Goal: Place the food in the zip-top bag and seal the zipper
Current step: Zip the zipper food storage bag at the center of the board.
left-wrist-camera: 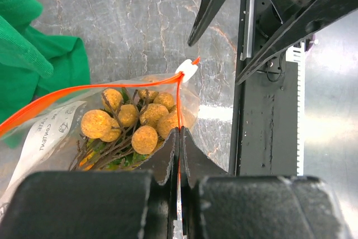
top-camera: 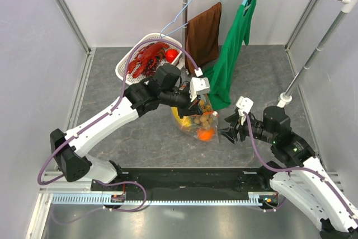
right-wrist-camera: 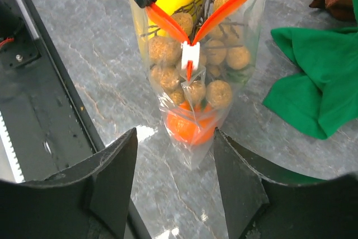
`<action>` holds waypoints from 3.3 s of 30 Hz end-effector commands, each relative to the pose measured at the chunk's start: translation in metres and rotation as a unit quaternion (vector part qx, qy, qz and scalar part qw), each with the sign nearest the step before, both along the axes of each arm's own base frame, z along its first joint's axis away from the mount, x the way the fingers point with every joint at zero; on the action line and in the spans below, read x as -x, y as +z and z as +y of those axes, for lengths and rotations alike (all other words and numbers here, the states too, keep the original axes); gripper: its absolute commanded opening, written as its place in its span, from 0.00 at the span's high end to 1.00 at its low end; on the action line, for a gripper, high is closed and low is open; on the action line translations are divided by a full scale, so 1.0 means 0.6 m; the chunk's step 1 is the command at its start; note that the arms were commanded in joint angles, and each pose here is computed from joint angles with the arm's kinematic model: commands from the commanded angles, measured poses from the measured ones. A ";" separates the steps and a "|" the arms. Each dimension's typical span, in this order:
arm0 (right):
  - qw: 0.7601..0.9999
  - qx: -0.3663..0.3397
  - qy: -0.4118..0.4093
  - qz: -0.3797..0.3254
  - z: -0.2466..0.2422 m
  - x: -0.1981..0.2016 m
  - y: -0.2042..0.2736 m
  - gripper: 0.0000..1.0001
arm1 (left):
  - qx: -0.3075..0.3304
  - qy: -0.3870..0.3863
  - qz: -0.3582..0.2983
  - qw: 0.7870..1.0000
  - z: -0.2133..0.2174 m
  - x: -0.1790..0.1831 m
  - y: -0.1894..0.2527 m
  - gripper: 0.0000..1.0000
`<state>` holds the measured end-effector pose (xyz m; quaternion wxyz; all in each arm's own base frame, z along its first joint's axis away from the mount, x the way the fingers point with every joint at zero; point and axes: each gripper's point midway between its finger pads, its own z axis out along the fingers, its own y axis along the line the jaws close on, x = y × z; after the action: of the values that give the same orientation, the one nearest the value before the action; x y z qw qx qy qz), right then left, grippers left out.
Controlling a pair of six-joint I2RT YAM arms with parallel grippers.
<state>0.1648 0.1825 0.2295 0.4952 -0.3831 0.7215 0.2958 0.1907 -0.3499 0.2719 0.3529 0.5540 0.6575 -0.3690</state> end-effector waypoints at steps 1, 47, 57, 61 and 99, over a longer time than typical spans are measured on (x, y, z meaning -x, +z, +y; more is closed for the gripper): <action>0.997 -0.061 -0.014 -0.038 0.013 -0.016 0.026 0.39 | 0.034 -0.014 -0.009 0.999 -0.014 0.002 0.042 0.98; 0.981 -0.145 0.003 -0.125 0.035 -0.030 0.049 1.00 | 0.052 -0.078 -0.166 0.982 -0.015 -0.005 0.088 0.32; 0.981 -0.145 0.003 -0.125 0.035 -0.029 0.051 1.00 | 0.017 -0.122 -0.228 0.966 -0.059 0.027 0.042 0.20; 0.981 -0.145 0.006 -0.125 0.035 -0.028 0.051 1.00 | 0.023 -0.110 -0.250 0.962 -0.069 0.014 0.048 0.26; 0.973 -0.112 0.067 -0.188 0.063 -0.045 0.058 0.59 | 0.000 -0.190 -0.240 0.952 -0.073 0.029 0.003 0.98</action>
<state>0.1917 0.2144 0.2274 0.6031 -0.4153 0.6001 0.3220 0.1747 -0.3906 0.2648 0.4187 0.7336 0.4565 -0.2796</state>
